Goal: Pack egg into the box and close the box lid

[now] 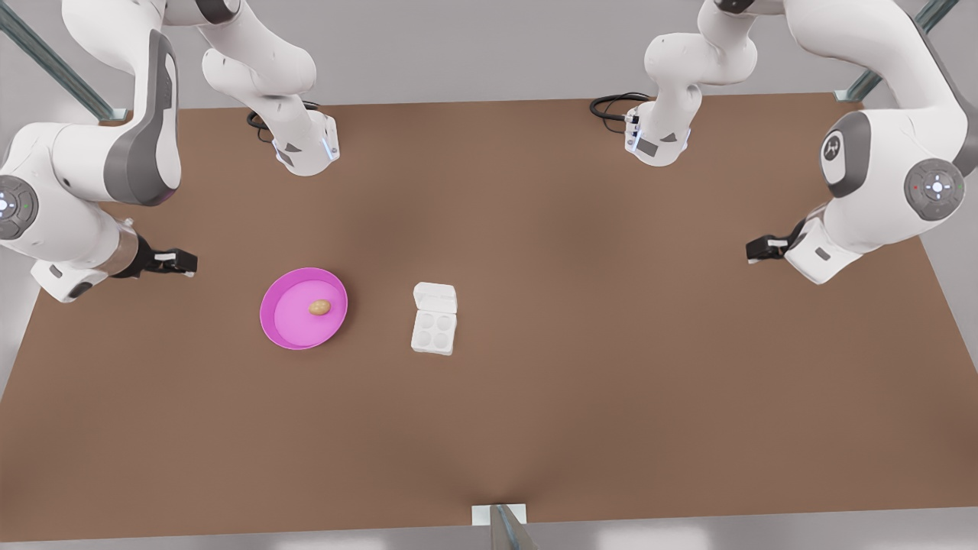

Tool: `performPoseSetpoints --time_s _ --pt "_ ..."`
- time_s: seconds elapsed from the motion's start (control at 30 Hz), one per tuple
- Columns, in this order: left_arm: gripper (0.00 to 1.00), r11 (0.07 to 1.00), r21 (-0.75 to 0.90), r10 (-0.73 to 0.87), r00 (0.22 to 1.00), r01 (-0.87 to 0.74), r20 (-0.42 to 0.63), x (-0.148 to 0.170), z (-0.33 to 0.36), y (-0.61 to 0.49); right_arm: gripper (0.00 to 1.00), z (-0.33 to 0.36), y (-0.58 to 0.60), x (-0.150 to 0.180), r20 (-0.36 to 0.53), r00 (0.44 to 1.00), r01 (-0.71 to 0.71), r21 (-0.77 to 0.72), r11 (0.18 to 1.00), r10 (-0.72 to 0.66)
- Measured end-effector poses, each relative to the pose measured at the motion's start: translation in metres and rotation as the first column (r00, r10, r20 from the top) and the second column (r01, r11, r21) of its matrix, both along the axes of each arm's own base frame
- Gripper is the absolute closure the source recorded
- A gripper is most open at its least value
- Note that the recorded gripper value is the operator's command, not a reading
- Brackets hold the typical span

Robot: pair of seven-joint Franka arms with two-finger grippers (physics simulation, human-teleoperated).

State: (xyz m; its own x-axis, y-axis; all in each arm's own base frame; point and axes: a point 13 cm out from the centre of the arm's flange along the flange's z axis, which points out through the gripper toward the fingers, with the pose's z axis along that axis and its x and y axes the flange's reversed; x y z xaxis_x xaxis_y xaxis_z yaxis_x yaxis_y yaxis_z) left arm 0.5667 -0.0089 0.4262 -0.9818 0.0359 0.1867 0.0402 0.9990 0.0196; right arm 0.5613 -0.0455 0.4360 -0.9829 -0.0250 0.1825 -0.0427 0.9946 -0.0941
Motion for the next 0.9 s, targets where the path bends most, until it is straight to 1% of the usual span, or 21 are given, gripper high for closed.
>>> performPoseSetpoints --time_s 0.1,0.2,0.27,0.33,0.37,0.43,0.53,0.63,0.7,0.77,0.8,0.87,0.9 --pt "0.00 1.000 -0.001 -0.001 1.000 0.001 -0.007 0.004 -0.009 -0.001 0.00 -0.006 -0.001 0.002 0.001 1.000 -0.003 0.002 1.000 0.003" --pt "0.00 1.000 -0.006 0.005 1.000 -0.005 -0.020 0.005 -0.018 0.001 0.00 -0.058 0.012 0.006 -0.090 0.996 -0.029 0.007 1.000 0.029" --pt "0.00 1.000 -0.010 0.009 0.999 -0.009 -0.031 0.005 -0.022 0.002 0.00 -0.094 0.020 0.003 -0.132 0.990 -0.042 0.011 0.999 0.043" --pt "0.00 1.000 -0.012 0.009 0.999 -0.009 -0.037 0.004 -0.023 0.002 0.00 -0.148 0.024 -0.016 -0.172 0.984 -0.052 0.015 0.999 0.054" --pt "0.00 1.000 -0.012 0.008 0.999 -0.008 -0.044 0.004 -0.026 0.001 0.00 -0.172 0.025 -0.027 -0.176 0.983 -0.050 0.016 0.999 0.052" --pt "0.00 1.000 -0.012 0.006 0.999 -0.007 -0.050 0.004 -0.029 0.000 0.00 -0.203 0.024 -0.035 -0.148 0.988 -0.032 0.015 0.999 0.034" --pt "0.00 1.000 -0.013 0.008 0.998 -0.008 -0.055 0.004 -0.031 0.001 0.00 -0.235 0.031 -0.033 -0.097 0.995 0.009 0.005 1.000 -0.008" --pt "0.00 1.000 -0.013 0.009 0.998 -0.009 -0.061 0.004 -0.033 0.001 0.00 -0.273 0.046 -0.053 -0.077 0.996 0.052 -0.009 0.999 -0.052" --pt "0.00 1.000 -0.012 0.009 0.998 -0.010 -0.063 0.004 -0.034 0.002 0.00 -0.284 0.057 -0.051 -0.039 0.994 0.103 -0.016 0.995 -0.104" --pt "0.00 1.000 -0.012 0.009 0.998 -0.010 -0.064 0.004 -0.035 0.002 0.00 -0.287 0.060 -0.041 0.004 0.985 0.172 -0.016 0.985 -0.172" --pt "0.00 1.000 -0.012 0.010 0.998 -0.011 -0.064 0.004 -0.035 0.003 0.00 -0.283 0.061 -0.030 0.027 0.978 0.208 -0.012 0.978 -0.208" --pt "0.00 1.000 -0.011 0.010 0.998 -0.011 -0.064 0.004 -0.035 0.003 0.00 -0.278 0.062 0.003 0.056 0.956 0.289 -0.012 0.957 -0.288" --pt "0.00 1.000 -0.011 0.010 0.998 -0.010 -0.064 0.003 -0.035 0.003 0.00 -0.280 0.064 0.011 0.058 0.945 0.323 -0.016 0.946 -0.322"
